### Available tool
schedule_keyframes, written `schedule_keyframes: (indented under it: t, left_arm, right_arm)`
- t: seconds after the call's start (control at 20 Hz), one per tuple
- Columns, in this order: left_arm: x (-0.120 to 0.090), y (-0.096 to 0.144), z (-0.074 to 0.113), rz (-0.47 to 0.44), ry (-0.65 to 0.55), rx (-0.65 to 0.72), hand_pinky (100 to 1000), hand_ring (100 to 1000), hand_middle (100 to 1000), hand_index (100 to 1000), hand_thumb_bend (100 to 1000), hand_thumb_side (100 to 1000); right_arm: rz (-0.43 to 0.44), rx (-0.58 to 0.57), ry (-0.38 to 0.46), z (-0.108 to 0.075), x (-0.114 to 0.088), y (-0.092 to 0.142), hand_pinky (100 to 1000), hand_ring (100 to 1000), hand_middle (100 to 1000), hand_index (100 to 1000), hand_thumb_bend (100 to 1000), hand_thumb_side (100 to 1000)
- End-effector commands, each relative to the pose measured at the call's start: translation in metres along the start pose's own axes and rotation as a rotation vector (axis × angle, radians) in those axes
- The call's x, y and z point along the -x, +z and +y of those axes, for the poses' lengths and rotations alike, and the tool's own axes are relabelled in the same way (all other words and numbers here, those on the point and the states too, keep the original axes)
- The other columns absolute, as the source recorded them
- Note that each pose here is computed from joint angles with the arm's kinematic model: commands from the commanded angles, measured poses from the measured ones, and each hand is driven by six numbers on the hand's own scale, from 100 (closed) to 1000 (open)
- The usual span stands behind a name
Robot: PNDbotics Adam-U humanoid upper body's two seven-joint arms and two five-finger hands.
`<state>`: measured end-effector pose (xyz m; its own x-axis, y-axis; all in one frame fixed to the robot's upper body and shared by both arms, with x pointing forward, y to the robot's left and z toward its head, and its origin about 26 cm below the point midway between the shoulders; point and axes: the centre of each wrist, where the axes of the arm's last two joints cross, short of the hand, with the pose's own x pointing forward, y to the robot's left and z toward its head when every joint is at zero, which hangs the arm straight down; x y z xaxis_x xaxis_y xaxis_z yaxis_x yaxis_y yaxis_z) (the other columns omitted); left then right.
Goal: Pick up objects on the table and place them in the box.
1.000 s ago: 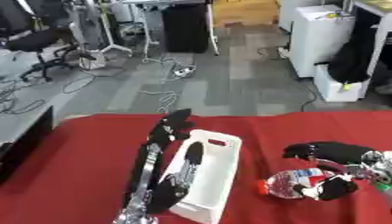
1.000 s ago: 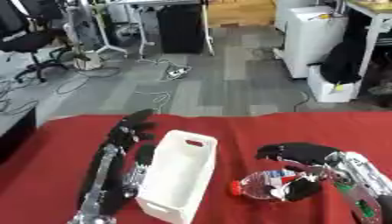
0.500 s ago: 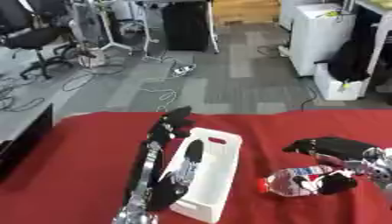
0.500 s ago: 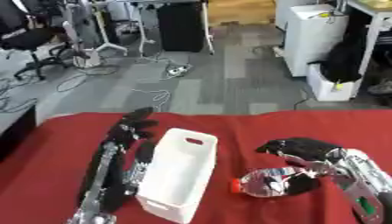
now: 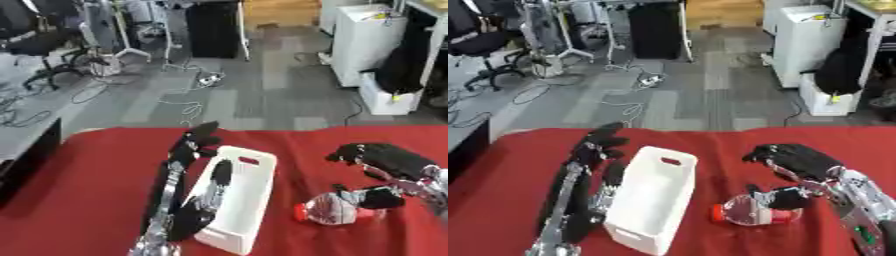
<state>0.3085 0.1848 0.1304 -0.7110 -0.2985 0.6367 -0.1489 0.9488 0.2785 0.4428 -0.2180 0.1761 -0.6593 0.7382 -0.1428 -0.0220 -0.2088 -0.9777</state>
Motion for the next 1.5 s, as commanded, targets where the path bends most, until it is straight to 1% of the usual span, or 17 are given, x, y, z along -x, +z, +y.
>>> schedule_keyframes:
  t: [0.05, 0.1, 0.15, 0.2, 0.25, 0.3, 0.35, 0.4, 0.45, 0.5, 0.6, 0.75, 0.85, 1.0, 1.1, 1.4, 1.5]
  left_arm:
    - [-0.006, -0.005, 0.002, -0.029, 0.004, -0.011, 675, 776, 822, 883, 272, 779]
    - [-0.006, -0.005, 0.002, -0.03, 0.005, -0.01, 675, 776, 822, 883, 272, 779]
    - [-0.006, -0.006, 0.002, -0.032, 0.006, -0.009, 675, 776, 822, 883, 272, 779]
    - [-0.007, -0.006, 0.002, -0.033, 0.007, -0.008, 675, 776, 822, 883, 272, 779]
    - [-0.007, -0.006, 0.002, -0.034, 0.007, -0.007, 675, 776, 822, 883, 272, 779]
    - [-0.007, -0.006, 0.002, -0.035, 0.008, -0.007, 676, 776, 822, 883, 272, 779]
    - [-0.007, -0.006, 0.002, -0.036, 0.008, -0.006, 676, 776, 822, 883, 272, 779]
    - [-0.007, -0.007, 0.002, -0.037, 0.009, -0.006, 676, 776, 822, 884, 272, 779]
    - [-0.008, -0.007, 0.002, -0.037, 0.009, -0.006, 676, 776, 822, 884, 272, 779]
    - [-0.008, -0.007, 0.002, -0.038, 0.01, -0.005, 676, 776, 822, 884, 271, 780]
    - [-0.008, -0.007, 0.001, -0.038, 0.011, -0.005, 676, 776, 822, 884, 271, 780]
    - [-0.008, -0.007, 0.001, -0.039, 0.012, -0.006, 676, 776, 822, 884, 271, 780]
    - [-0.008, -0.008, 0.001, -0.041, 0.012, -0.006, 676, 776, 822, 884, 271, 780]
    - [-0.009, -0.008, 0.0, -0.044, 0.017, -0.005, 676, 776, 821, 884, 269, 781]
    - [-0.01, -0.008, 0.0, -0.045, 0.018, -0.002, 676, 776, 821, 884, 269, 782]
    - [-0.011, -0.009, -0.001, -0.049, 0.025, 0.003, 677, 776, 821, 885, 268, 782]
    - [-0.012, -0.009, -0.001, -0.05, 0.026, 0.004, 677, 776, 821, 885, 267, 783]
  right_arm:
    - [0.0, -0.021, 0.032, -0.01, 0.004, 0.0, 685, 802, 850, 967, 245, 569]
    - [-0.001, -0.044, 0.036, -0.008, 0.004, -0.001, 726, 837, 880, 996, 249, 579]
    - [-0.002, -0.069, 0.039, -0.006, 0.004, -0.003, 732, 842, 885, 1000, 250, 580]
    - [-0.003, -0.095, 0.043, -0.004, 0.004, -0.004, 788, 880, 923, 1000, 252, 584]
    - [-0.005, -0.12, 0.046, -0.003, 0.004, -0.004, 788, 880, 923, 1000, 252, 584]
    - [-0.006, -0.15, 0.049, -0.002, 0.005, -0.005, 876, 937, 973, 1000, 267, 583]
    - [-0.006, -0.178, 0.051, -0.001, 0.006, -0.005, 856, 924, 962, 1000, 261, 585]
    - [-0.006, -0.197, 0.052, -0.001, 0.006, -0.006, 927, 973, 1000, 1000, 284, 559]
    - [-0.003, -0.214, 0.052, 0.0, 0.006, -0.006, 932, 976, 1000, 1000, 286, 556]
    - [0.0, -0.224, 0.051, -0.001, 0.006, -0.006, 973, 1000, 1000, 1000, 296, 537]
    - [0.006, -0.234, 0.05, -0.001, 0.006, -0.007, 1000, 1000, 1000, 1000, 304, 530]
    - [0.013, -0.243, 0.054, 0.0, 0.006, -0.007, 1000, 1000, 1000, 1000, 308, 532]
    - [0.018, -0.247, 0.062, 0.001, 0.009, -0.003, 1000, 1000, 1000, 1000, 308, 536]
    - [0.025, -0.256, 0.077, 0.0, 0.014, 0.003, 970, 1000, 1000, 1000, 313, 523]
    - [0.033, -0.265, 0.092, -0.001, 0.018, 0.006, 939, 980, 1000, 1000, 330, 530]
    - [0.064, -0.301, 0.137, -0.002, 0.03, 0.01, 913, 960, 1000, 1000, 330, 539]
    - [0.07, -0.312, 0.15, -0.001, 0.034, 0.011, 883, 929, 1000, 1000, 333, 541]
